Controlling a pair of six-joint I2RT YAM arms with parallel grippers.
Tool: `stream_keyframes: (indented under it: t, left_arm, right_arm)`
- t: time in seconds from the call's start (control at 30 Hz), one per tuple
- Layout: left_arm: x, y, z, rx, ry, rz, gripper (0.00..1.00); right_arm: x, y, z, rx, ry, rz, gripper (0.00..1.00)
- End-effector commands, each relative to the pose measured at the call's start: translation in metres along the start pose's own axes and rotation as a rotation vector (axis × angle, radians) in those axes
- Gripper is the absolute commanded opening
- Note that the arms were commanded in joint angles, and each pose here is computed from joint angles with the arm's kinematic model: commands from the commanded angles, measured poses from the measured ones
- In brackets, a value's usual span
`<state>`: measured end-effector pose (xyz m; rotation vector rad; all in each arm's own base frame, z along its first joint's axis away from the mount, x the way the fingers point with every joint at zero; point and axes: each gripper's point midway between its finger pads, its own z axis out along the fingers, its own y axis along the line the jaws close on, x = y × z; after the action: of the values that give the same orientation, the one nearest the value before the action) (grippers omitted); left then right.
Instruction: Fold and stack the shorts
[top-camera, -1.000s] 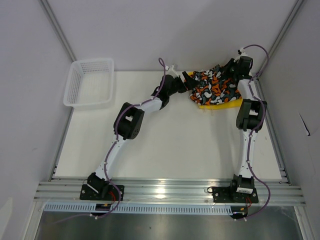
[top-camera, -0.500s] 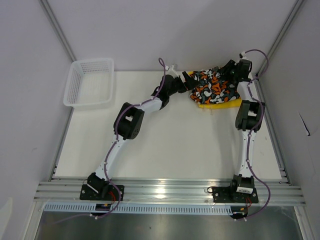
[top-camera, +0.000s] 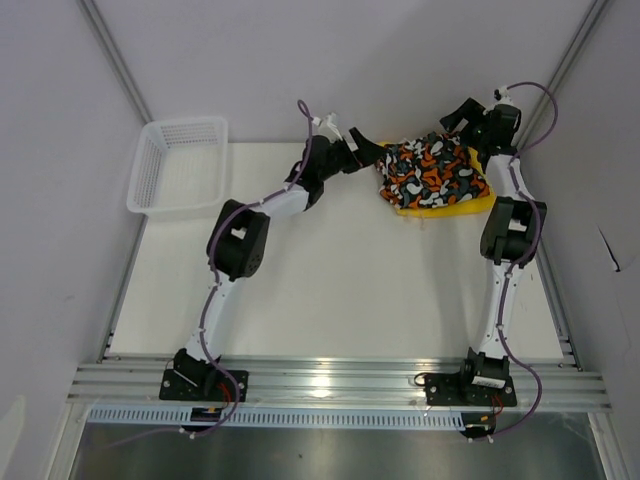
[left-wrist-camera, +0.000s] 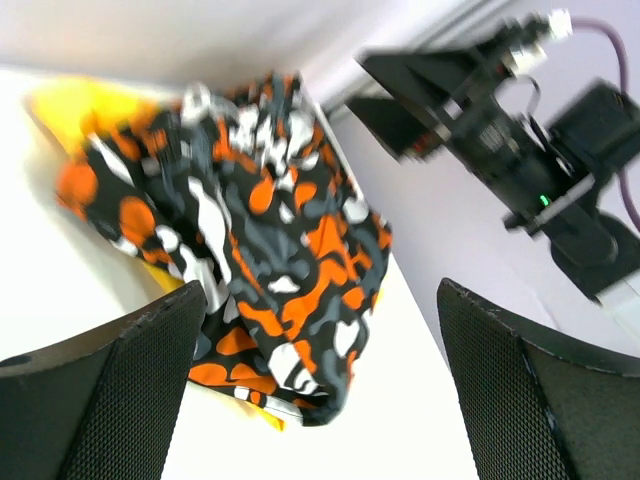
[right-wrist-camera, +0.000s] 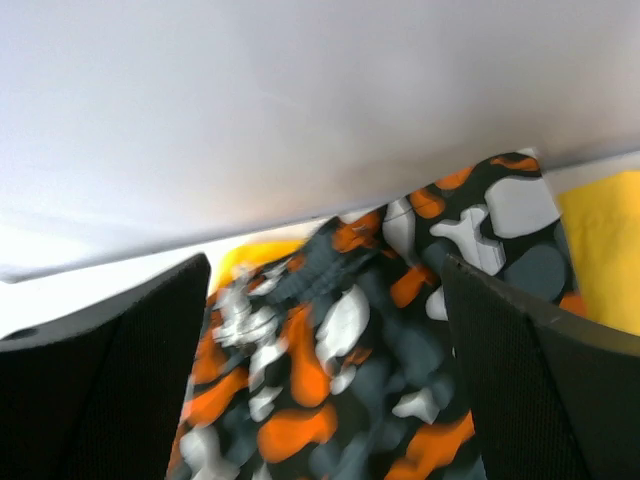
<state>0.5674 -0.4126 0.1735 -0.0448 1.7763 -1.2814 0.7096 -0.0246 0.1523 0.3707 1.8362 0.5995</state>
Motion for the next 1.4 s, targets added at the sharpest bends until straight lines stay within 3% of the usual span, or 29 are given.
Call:
stream_keyframes:
  t: [0.0,0.03,0.07,0.1,0.13,0.2,0.27,0.3,0.4,0.43,0.5,0.53,0.6,0.63,0.67,0.7,0.77,0.8,0.83,0.9,0.97,1.23,1.37]
  left_arm:
    - [-0.093,-0.083,-0.039,0.099,-0.149,0.140,0.99]
    - [-0.093,-0.079,-0.046,0.074,-0.144,0.171,0.99]
    - [-0.094,-0.081,-0.052,0.050,-0.134,0.185,0.99]
    - [-0.114,-0.102,-0.065,0.049,-0.176,0.216,0.99]
    - [-0.104,-0.090,-0.071,0.005,-0.155,0.243,0.99]
    - [-0.107,-0.091,-0.095,-0.053,-0.165,0.258,0.99]
    - [-0.110,-0.097,-0.111,-0.070,-0.179,0.272,0.99]
    - [-0.112,-0.100,-0.119,-0.080,-0.189,0.276,0.99]
    - [-0.102,-0.105,-0.153,-0.113,-0.154,0.291,0.99]
    - [-0.088,-0.090,-0.163,-0.159,-0.122,0.291,0.99]
    - [-0.095,-0.109,-0.193,-0.166,-0.137,0.306,0.99]
    - [-0.073,-0.085,-0.207,-0.229,-0.100,0.296,0.99]
    - [-0.084,-0.108,-0.241,-0.219,-0.160,0.308,0.99]
    - [-0.059,-0.082,-0.257,-0.278,-0.121,0.292,0.99]
    - [-0.054,-0.080,-0.269,-0.292,-0.123,0.289,0.99]
    - [-0.065,-0.100,-0.288,-0.266,-0.173,0.301,0.99]
    - [-0.042,-0.075,-0.314,-0.348,-0.148,0.287,0.99]
    - [-0.046,-0.089,-0.331,-0.319,-0.182,0.295,0.99]
    - [-0.030,-0.068,-0.343,-0.374,-0.166,0.301,0.99]
    - [-0.026,-0.062,-0.362,-0.410,-0.176,0.320,0.99]
    - [-0.011,-0.047,-0.387,-0.473,-0.154,0.338,0.99]
    - [0.023,0.008,-0.451,-0.648,-0.212,0.371,0.99]
    - [0.025,0.019,-0.476,-0.701,-0.264,0.426,0.99]
  right_arm:
    - [-0.073,0.073,-0.052,-0.135,-0.126,-0.101,1.00]
    - [-0.099,0.102,-0.076,-0.184,-0.193,-0.129,0.99]
    - [-0.071,0.087,-0.078,-0.162,-0.145,-0.101,1.00]
    - [-0.072,0.094,-0.089,-0.172,-0.156,-0.104,0.99]
    - [-0.090,0.115,-0.113,-0.194,-0.199,-0.129,0.99]
    - [-0.065,0.106,-0.127,-0.152,-0.132,-0.110,0.99]
    - [-0.073,0.126,-0.160,-0.172,-0.138,-0.141,1.00]
    - [-0.052,0.115,-0.168,-0.139,-0.091,-0.124,1.00]
    - [-0.053,0.127,-0.211,-0.130,-0.111,-0.138,0.99]
    - [-0.029,0.117,-0.219,-0.101,-0.065,-0.109,0.99]
    - [-0.029,0.134,-0.254,-0.119,-0.094,-0.131,1.00]
    - [-0.002,0.123,-0.262,-0.094,-0.054,-0.114,1.00]
    - [0.003,0.132,-0.295,-0.083,-0.091,-0.148,0.99]
    - [0.030,0.122,-0.302,-0.060,-0.049,-0.137,0.99]
    - [0.038,0.120,-0.310,-0.048,-0.045,-0.142,1.00]
    - [0.047,0.118,-0.319,-0.033,-0.041,-0.149,0.99]
    - [0.071,0.114,-0.343,-0.011,-0.047,-0.170,0.99]
    - [0.080,0.112,-0.351,-0.010,-0.052,-0.175,0.99]
    - [0.077,0.121,-0.369,-0.037,-0.112,-0.200,0.99]
    - [0.110,0.114,-0.378,-0.059,-0.090,-0.224,0.99]
    - [0.116,0.112,-0.393,-0.043,-0.123,-0.249,0.99]
    - [0.181,0.067,-0.402,0.055,-0.057,-0.222,0.99]
    - [0.183,0.064,-0.409,0.060,-0.099,-0.224,1.00]
